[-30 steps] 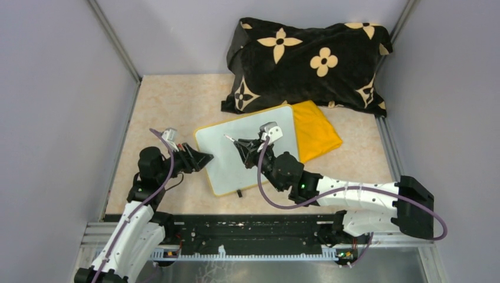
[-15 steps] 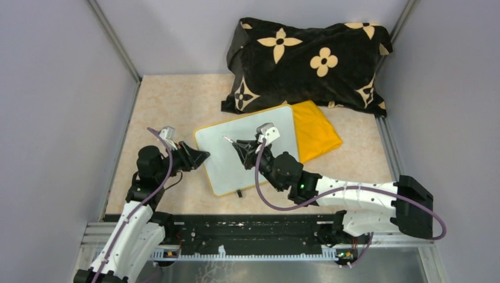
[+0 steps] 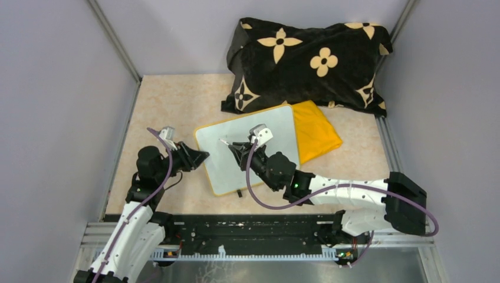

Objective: Write a sentence on the whiteboard

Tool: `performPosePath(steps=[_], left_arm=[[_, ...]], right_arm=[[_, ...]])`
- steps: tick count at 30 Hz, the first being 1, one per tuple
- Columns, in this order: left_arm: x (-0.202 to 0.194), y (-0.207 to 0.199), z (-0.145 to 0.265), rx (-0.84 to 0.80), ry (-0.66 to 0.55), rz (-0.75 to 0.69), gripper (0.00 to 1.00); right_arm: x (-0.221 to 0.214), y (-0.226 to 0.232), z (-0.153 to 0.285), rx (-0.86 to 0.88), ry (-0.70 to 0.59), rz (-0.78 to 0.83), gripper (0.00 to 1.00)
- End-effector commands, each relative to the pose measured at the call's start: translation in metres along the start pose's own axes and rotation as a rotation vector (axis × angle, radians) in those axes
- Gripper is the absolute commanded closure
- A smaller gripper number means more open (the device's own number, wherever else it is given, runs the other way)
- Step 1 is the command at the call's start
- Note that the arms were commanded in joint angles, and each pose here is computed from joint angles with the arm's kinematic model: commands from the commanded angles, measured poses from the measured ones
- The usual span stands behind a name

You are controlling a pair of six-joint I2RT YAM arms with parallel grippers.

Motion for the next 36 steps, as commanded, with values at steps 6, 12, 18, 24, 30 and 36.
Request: performPosePath(steps=[6, 12, 18, 24, 30, 36], left_arm=[[0.003, -0.001, 0.001, -0.011, -0.026, -0.016, 0.62], [0.004, -0.002, 0.002, -0.013, -0.031, -0.019, 0.65], [0.003, -0.002, 0.002, -0.012, -0.031, -0.019, 0.67], [0.003, -0.002, 0.001, -0.014, -0.03, -0.019, 0.67], [0.003, -0.002, 0.001, -0.013, -0.03, -0.019, 0.68], [0.003, -0.001, 0.001, -0.012, -0.03, -0.018, 0.68]], right_arm=[[0.023, 0.024, -0.026, 0.059, -0.069, -0.041, 1.0], [0.018, 0.021, -0.033, 0.039, -0.059, -0.053, 1.0], [0.006, 0.012, -0.035, 0.001, -0.028, -0.043, 1.0], [-0.004, 0.003, -0.033, -0.029, 0.0, -0.033, 1.0], [-0.013, -0.006, -0.025, -0.06, 0.021, -0.03, 1.0], [-0.022, -0.018, -0.015, -0.093, 0.042, -0.031, 1.0]])
Point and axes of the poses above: each gripper's point midway between its finger pads, its own z axis back along the fingers, its own y axis along the line the jaws close on, x = y × z, the point moved 3 cm from there along z, back along the fingers, and after that the axes turned 10 degrees about -z, right-handed, at the moved point
